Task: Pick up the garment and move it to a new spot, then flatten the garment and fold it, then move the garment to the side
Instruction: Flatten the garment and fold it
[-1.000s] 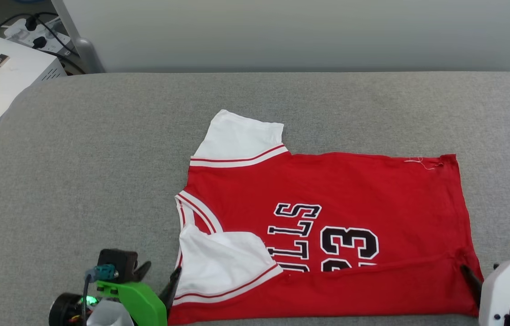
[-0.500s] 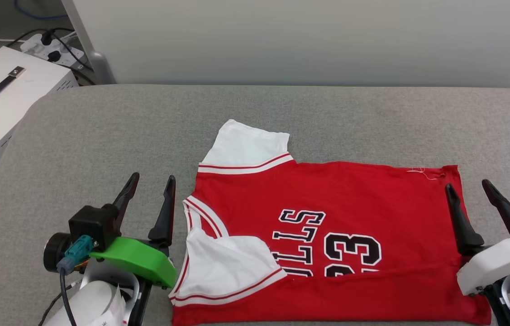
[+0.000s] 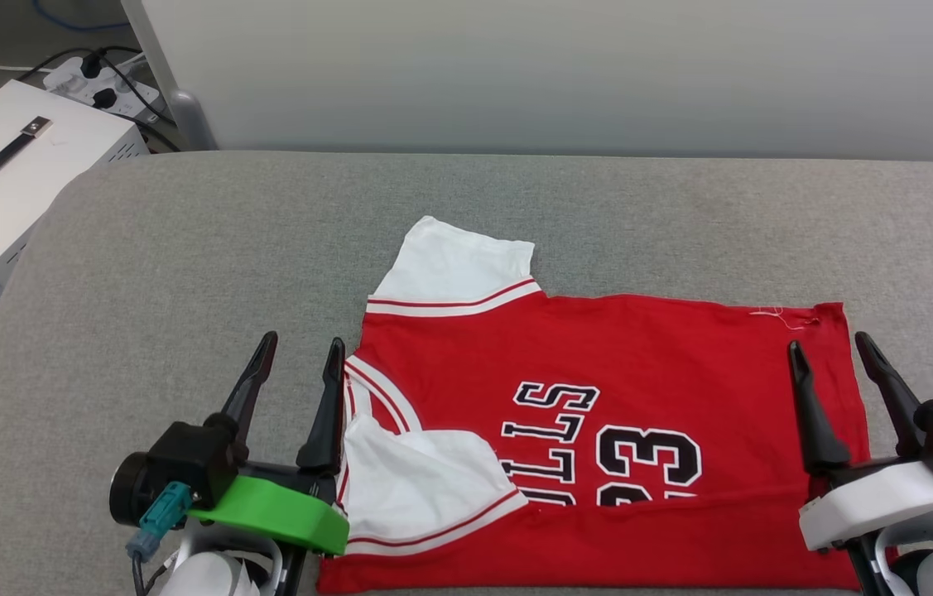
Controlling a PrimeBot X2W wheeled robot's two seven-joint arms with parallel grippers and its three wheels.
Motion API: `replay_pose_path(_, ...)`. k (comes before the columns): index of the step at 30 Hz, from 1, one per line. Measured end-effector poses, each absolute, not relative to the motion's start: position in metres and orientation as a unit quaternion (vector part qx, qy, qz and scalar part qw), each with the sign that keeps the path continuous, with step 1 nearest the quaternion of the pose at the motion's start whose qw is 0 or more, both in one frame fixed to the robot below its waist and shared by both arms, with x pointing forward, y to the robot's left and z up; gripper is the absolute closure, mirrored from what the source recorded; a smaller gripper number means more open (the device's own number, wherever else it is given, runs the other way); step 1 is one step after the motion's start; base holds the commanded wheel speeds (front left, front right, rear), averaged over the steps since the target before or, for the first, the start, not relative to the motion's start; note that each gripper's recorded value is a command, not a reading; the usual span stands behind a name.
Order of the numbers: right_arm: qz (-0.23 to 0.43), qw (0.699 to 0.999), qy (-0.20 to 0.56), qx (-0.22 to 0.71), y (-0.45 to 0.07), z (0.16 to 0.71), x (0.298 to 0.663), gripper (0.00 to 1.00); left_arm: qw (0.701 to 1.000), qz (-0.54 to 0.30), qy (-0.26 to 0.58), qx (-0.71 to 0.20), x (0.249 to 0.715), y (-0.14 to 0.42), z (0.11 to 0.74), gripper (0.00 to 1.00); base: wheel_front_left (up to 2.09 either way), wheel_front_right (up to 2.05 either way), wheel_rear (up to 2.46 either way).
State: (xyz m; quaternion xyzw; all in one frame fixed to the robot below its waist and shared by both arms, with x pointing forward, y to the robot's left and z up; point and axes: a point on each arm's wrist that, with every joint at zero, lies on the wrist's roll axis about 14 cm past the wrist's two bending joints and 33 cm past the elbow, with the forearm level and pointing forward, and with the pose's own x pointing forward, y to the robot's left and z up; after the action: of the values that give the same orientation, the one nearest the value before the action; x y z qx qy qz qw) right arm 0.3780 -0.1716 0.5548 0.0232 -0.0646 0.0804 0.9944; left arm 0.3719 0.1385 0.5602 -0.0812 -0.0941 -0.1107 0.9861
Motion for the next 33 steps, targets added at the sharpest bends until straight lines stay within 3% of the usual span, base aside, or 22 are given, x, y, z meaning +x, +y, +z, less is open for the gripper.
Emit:
replay_pose_path(16, 0.077, 0.995, -0.07, 0.014, -0.172, 0.552, 0.381, 0.0, 0.986, -0.125, -0.084, -0.077, 0.382, 0.134, 0.546, 0.0, 0.0, 0.0, 0.0)
replay_pose_path(20, 0.075, 0.994, -0.075, 0.013, -0.175, 0.553, 0.39, 0.0, 0.983, -0.16, -0.071, -0.061, 0.408, 0.121, 0.537, 0.0, 0.0, 0.0, 0.0)
replay_pose_path(28, 0.076, 0.995, -0.062, 0.019, -0.17, 0.54, 0.406, 0.0, 0.974, -0.217, 0.06, 0.001, 0.484, 0.102, 0.51, 0.0, 0.0, 0.0, 0.0)
replay_pose_path(33, 0.073, 0.996, -0.047, 0.019, -0.173, 0.526, 0.416, 0.0, 0.942, -0.283, 0.177, 0.031, 0.521, 0.072, 0.491, 0.0, 0.0, 0.0, 0.0)
